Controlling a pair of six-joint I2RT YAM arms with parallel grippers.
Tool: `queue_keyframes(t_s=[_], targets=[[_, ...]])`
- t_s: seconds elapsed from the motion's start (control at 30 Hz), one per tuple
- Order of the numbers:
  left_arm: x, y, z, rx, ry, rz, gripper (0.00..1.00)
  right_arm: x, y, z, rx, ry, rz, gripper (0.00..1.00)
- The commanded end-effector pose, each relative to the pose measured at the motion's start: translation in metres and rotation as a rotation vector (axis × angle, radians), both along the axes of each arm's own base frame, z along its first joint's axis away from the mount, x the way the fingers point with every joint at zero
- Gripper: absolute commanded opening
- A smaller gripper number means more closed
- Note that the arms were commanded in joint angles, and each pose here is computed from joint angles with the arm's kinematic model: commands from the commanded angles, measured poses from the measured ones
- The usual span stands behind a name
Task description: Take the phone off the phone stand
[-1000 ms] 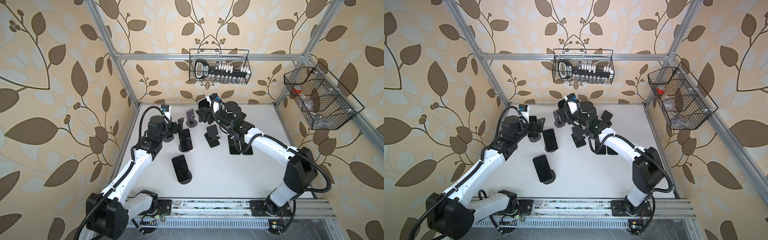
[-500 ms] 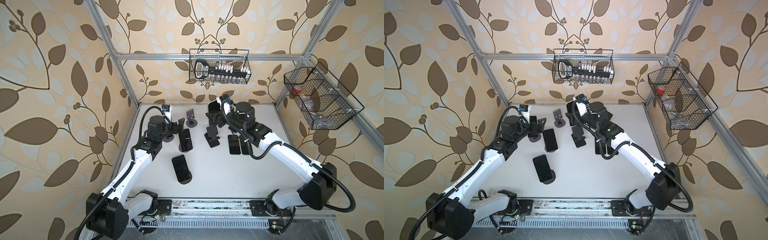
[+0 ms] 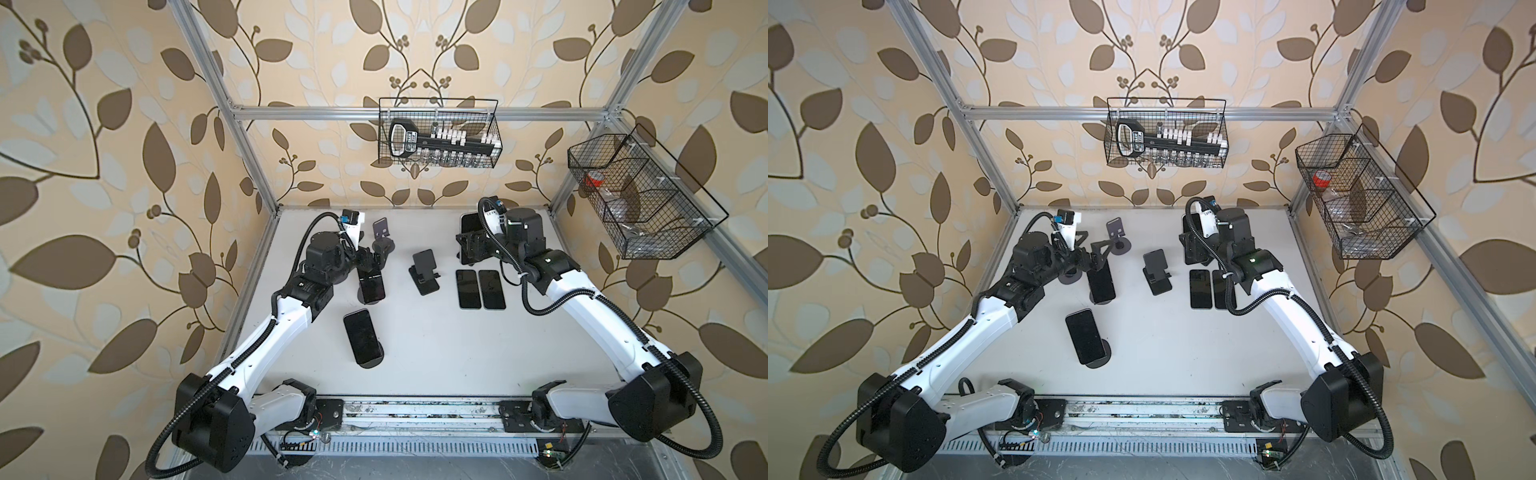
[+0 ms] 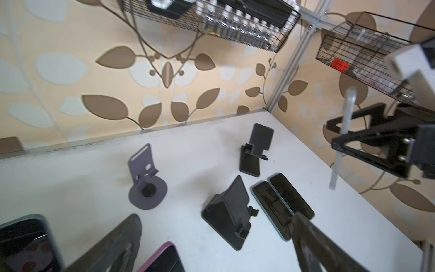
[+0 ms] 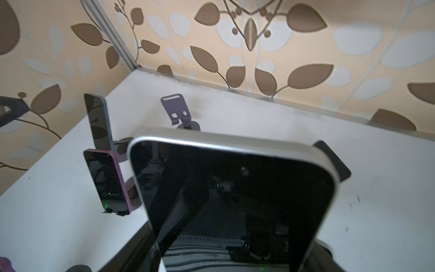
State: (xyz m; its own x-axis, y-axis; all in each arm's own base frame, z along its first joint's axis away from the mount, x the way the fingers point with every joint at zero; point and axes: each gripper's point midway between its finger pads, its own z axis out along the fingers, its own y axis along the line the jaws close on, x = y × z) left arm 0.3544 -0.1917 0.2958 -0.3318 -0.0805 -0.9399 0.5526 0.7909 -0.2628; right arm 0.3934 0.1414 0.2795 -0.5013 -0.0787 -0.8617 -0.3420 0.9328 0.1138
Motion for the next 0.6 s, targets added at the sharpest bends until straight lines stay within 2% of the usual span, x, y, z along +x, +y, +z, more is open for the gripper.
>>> queue_keyframes(t_s=[0.0,0.23,0.47,0.57], targets=[[-0.011,-0.034,0.015,-0.019,-0.059,-0.131,0.99,-0.003,-0.024,0.009,0.003,-0.005,-0.061,0.58],[-0.016,-0.082,0.015,-0.053,-0.015,-0.275,0.99,-0.004,-0.05,-0.005,-0.006,0.065,-0.105,0.58],[-0.018,-0.131,0.026,-0.031,-0.024,-0.393,0.99,-0.015,-0.07,-0.043,-0.075,0.217,-0.134,0.58],[-0.024,-0.153,0.016,-0.017,0.005,-0.466,0.99,-0.024,-0.081,-0.067,-0.103,0.284,-0.166,0.58]])
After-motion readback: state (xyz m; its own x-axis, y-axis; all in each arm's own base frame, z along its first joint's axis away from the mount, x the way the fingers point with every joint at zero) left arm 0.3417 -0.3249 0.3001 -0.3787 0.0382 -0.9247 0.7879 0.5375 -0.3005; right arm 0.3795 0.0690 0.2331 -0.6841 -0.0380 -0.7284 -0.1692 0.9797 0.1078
